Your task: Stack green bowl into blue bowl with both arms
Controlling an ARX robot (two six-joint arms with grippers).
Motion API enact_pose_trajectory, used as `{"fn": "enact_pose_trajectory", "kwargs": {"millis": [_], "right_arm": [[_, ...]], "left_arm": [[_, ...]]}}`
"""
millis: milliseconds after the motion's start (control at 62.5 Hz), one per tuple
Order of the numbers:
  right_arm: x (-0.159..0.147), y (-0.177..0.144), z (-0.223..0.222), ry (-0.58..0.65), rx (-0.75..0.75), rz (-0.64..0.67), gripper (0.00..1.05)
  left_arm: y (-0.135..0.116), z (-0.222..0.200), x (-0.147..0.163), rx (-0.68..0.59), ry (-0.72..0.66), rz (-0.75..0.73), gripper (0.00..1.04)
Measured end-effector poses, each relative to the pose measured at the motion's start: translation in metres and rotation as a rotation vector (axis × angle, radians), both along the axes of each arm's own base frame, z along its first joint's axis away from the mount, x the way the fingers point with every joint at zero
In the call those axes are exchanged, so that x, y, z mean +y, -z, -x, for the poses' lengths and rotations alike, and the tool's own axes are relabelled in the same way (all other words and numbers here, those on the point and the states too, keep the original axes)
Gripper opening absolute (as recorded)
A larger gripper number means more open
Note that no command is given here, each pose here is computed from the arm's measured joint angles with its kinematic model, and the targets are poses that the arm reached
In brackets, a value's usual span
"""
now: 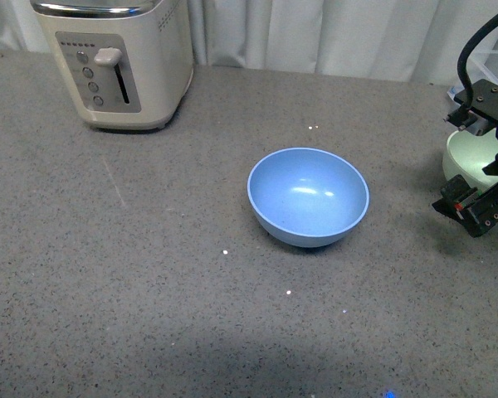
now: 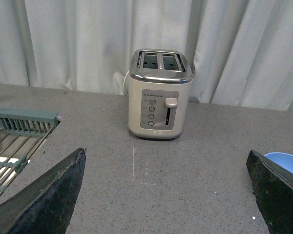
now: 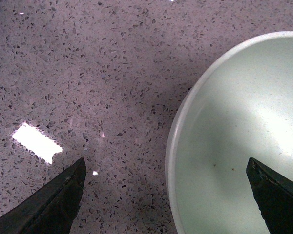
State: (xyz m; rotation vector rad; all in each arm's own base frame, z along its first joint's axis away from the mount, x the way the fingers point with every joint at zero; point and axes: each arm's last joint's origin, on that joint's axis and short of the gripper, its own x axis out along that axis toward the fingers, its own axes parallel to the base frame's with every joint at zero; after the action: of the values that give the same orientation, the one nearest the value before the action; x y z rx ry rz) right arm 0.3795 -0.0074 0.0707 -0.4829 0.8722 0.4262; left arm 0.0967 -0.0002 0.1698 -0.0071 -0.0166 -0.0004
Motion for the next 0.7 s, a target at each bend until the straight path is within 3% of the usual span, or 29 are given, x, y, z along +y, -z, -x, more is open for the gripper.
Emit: {"fn": "enact_pose_trajectory", "kwargs": {"millis": [96, 592, 704], "right_arm": [[-0.0005, 0.0023, -0.0011, 0.011, 0.005, 0.012, 0.9], [-0.0001, 0.0031, -0.002, -0.006, 0.008, 0.007, 0.12], [-0.0003, 0.0012, -0.0028, -0.015, 0.001, 0.014, 0.02]], "left_arm": [[0.0, 0.0, 0.0, 0.0, 0.0, 0.0, 0.98], [0.0, 0.0, 0.0, 0.0, 0.0, 0.0, 0.98], [0.0, 0.0, 0.0, 0.0, 0.0, 0.0, 0.98]]}}
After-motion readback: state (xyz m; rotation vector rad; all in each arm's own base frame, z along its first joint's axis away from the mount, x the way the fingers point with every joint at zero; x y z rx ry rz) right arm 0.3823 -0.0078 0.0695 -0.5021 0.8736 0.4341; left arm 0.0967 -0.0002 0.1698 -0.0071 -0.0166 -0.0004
